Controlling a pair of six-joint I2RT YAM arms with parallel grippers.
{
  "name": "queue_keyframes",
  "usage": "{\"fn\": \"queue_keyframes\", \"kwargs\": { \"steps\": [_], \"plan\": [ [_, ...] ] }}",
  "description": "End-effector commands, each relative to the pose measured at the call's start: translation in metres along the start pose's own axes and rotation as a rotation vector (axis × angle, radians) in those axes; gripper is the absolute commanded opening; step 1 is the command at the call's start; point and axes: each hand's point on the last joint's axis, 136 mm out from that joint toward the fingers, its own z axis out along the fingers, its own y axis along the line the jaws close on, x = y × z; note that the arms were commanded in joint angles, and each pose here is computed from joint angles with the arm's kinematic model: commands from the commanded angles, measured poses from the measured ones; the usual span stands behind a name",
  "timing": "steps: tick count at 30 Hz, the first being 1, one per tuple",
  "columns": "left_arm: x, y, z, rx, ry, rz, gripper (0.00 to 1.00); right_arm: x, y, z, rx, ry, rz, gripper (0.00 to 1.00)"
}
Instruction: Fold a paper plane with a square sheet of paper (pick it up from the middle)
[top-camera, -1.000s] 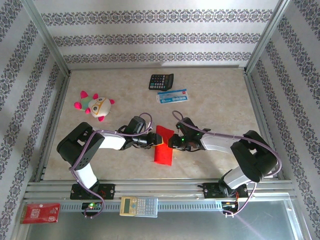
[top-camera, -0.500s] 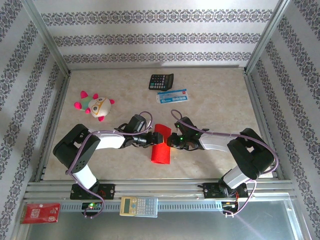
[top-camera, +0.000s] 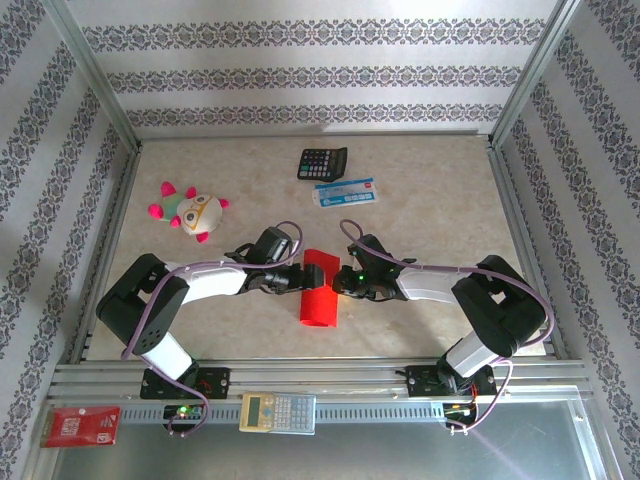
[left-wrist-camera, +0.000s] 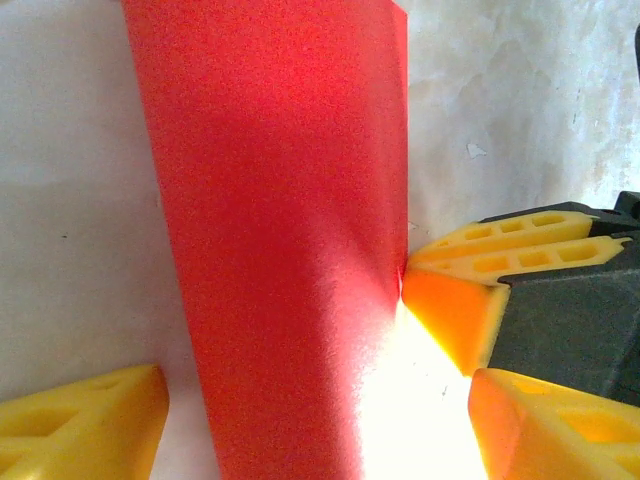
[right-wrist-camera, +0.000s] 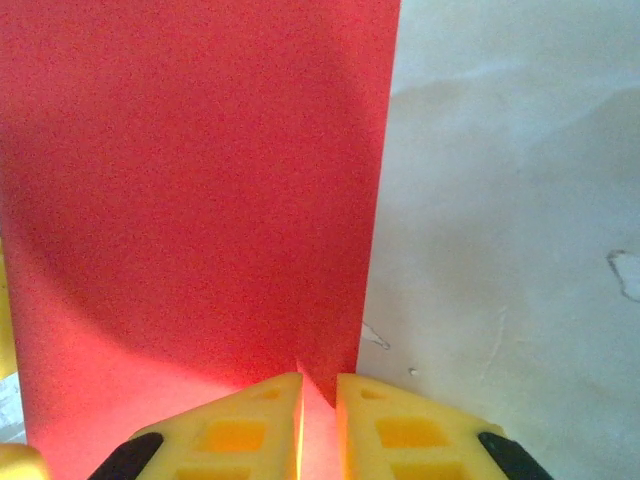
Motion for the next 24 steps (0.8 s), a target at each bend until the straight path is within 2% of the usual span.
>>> {"fn": "queue_keyframes", "kwargs": {
  "steps": [1, 12, 17, 24],
  "plan": [
    [0.011, 0.013, -0.002, -0.077, 0.04, -0.014, 0.79, 0.008, -0.007, 0.006, 0.025, 0.008, 0.001, 0.17],
    [0.014, -0.006, 0.006, -0.077, 0.077, 0.035, 0.58, 0.005, 0.006, 0.006, -0.001, -0.008, -0.007, 0.16],
    [0.012, -0.01, 0.007, -0.063, 0.08, 0.047, 0.45, 0.001, 0.014, 0.004, -0.016, -0.021, -0.015, 0.16],
    [0.013, -0.012, 0.006, -0.034, 0.07, 0.065, 0.36, -0.006, 0.017, -0.009, -0.012, -0.044, -0.036, 0.21]
  ]
}}
